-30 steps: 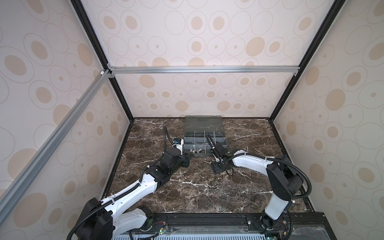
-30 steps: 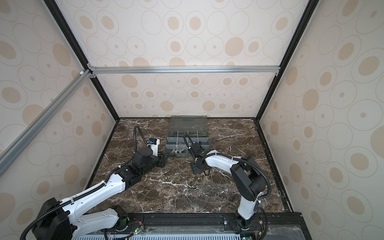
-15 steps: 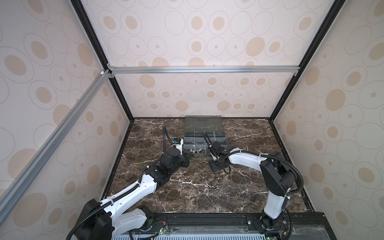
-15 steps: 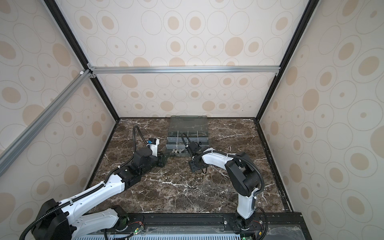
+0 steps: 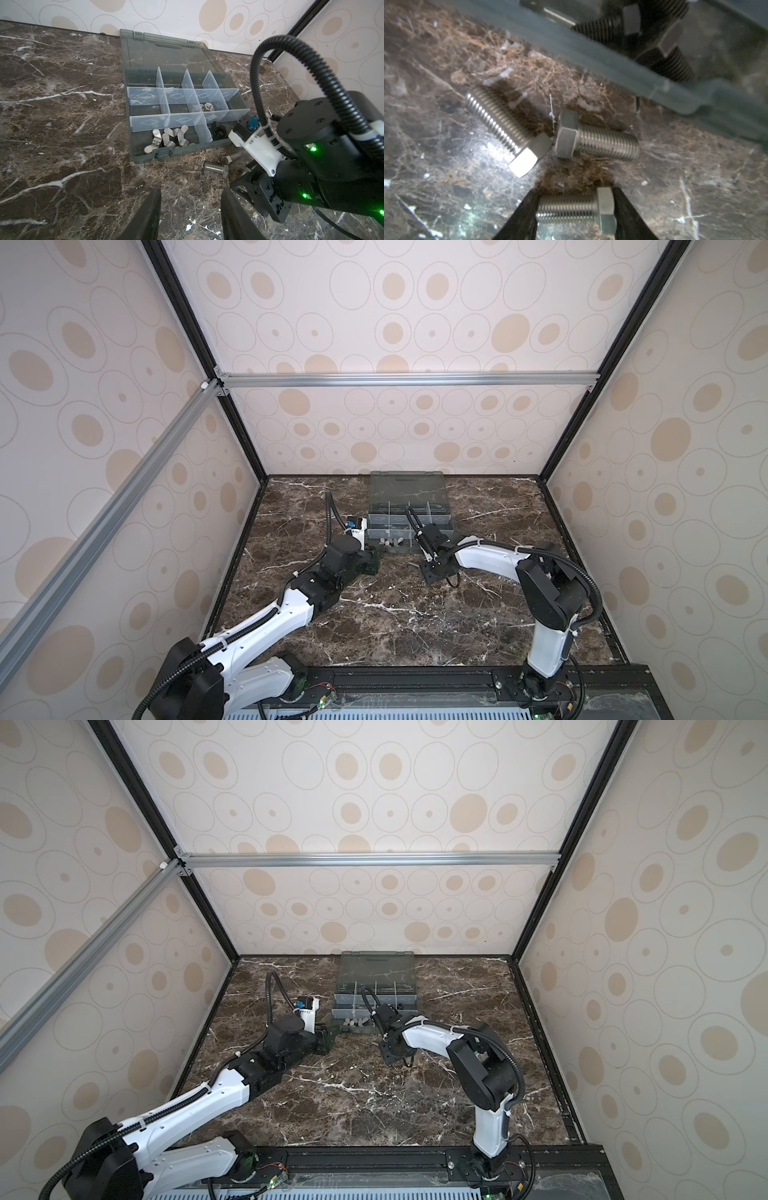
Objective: Sort the screws and nuts into containers
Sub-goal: Pick up the screw from the center of the table, then place the screw into the container, then pick up the screw at the center of the table.
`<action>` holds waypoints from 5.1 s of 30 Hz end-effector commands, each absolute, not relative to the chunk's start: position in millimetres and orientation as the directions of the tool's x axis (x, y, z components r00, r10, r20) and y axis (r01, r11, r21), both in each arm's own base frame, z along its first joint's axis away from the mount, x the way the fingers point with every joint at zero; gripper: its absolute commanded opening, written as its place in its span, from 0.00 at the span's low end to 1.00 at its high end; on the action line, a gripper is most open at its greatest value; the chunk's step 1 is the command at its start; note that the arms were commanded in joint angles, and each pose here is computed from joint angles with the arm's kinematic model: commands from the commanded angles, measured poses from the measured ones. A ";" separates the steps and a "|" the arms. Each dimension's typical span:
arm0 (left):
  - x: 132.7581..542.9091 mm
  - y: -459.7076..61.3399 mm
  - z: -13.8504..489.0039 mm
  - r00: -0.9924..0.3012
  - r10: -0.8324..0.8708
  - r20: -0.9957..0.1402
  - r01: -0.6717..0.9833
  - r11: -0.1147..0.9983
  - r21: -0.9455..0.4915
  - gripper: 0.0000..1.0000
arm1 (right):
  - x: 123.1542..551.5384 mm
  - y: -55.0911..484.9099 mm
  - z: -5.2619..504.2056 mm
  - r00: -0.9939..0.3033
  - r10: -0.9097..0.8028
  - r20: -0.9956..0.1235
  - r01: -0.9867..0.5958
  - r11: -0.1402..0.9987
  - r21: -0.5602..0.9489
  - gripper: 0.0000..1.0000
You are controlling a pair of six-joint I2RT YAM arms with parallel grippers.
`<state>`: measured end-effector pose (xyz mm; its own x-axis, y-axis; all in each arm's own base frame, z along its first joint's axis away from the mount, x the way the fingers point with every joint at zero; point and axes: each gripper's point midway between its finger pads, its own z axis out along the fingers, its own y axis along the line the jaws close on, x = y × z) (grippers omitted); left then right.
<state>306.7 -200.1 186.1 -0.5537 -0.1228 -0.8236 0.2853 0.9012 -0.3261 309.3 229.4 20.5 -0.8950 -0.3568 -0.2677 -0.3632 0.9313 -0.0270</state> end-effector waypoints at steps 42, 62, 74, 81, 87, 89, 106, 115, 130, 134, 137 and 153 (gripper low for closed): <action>291.5 -190.1 182.4 -0.561 -0.200 -0.804 0.262 0.878 -0.401 0.47 | 461.9 324.3 86.5 -0.842 -0.164 -0.513 -0.182 0.983 -0.017 0.46; 292.3 -191.6 181.3 -0.565 -0.203 -0.800 0.261 0.875 -0.407 0.48 | 467.7 335.7 107.6 -0.824 -0.136 -0.550 -0.193 0.980 0.048 0.63; 296.6 -204.6 167.0 -0.599 -0.155 -0.786 0.294 0.870 -0.396 0.48 | 434.7 308.2 162.9 -0.780 -0.134 -0.611 -0.223 0.972 0.071 0.63; 299.0 -211.5 152.6 -0.625 -0.115 -0.772 0.307 0.873 -0.379 0.48 | 389.1 260.6 166.1 -0.779 -0.136 -0.612 -0.205 0.978 0.043 0.64; 301.7 -222.3 145.9 -0.639 -0.081 -0.765 0.335 0.866 -0.372 0.49 | 349.5 221.2 156.7 -0.797 -0.131 -0.590 -0.179 0.984 0.024 0.64; 302.1 -228.3 142.1 -0.644 -0.050 -0.764 0.355 0.865 -0.355 0.49 | 334.2 210.2 150.4 -0.808 -0.129 -0.574 -0.174 0.984 0.024 0.64; 317.0 -299.6 84.1 -0.675 0.262 -0.690 0.526 0.827 -0.200 0.56 | 255.2 143.5 133.3 -0.838 -0.014 -0.545 -0.056 0.997 0.061 0.65; 327.5 -317.8 57.4 -0.681 0.353 -0.642 0.562 0.813 -0.149 0.62 | 248.1 139.2 130.4 -0.844 0.002 -0.536 -0.043 0.997 0.071 0.65; 333.2 -325.7 35.6 -0.687 0.399 -0.607 0.580 0.804 -0.128 0.66 | 248.8 141.6 129.8 -0.846 0.003 -0.532 -0.046 0.996 0.079 0.65; 334.7 -332.2 37.4 -0.687 0.394 -0.611 0.587 0.796 -0.148 0.67 | 247.1 140.7 128.7 -0.851 0.000 -0.526 -0.047 0.996 0.075 0.65; 335.3 -335.0 37.6 -0.688 0.390 -0.612 0.589 0.793 -0.157 0.68 | 246.0 139.1 129.3 -0.849 -0.001 -0.529 -0.046 0.996 0.072 0.65; 343.4 -342.4 26.1 -0.711 0.376 -0.594 0.568 0.806 -0.169 0.60 | 246.6 137.7 131.8 -0.844 -0.005 -0.537 -0.048 0.997 0.067 0.65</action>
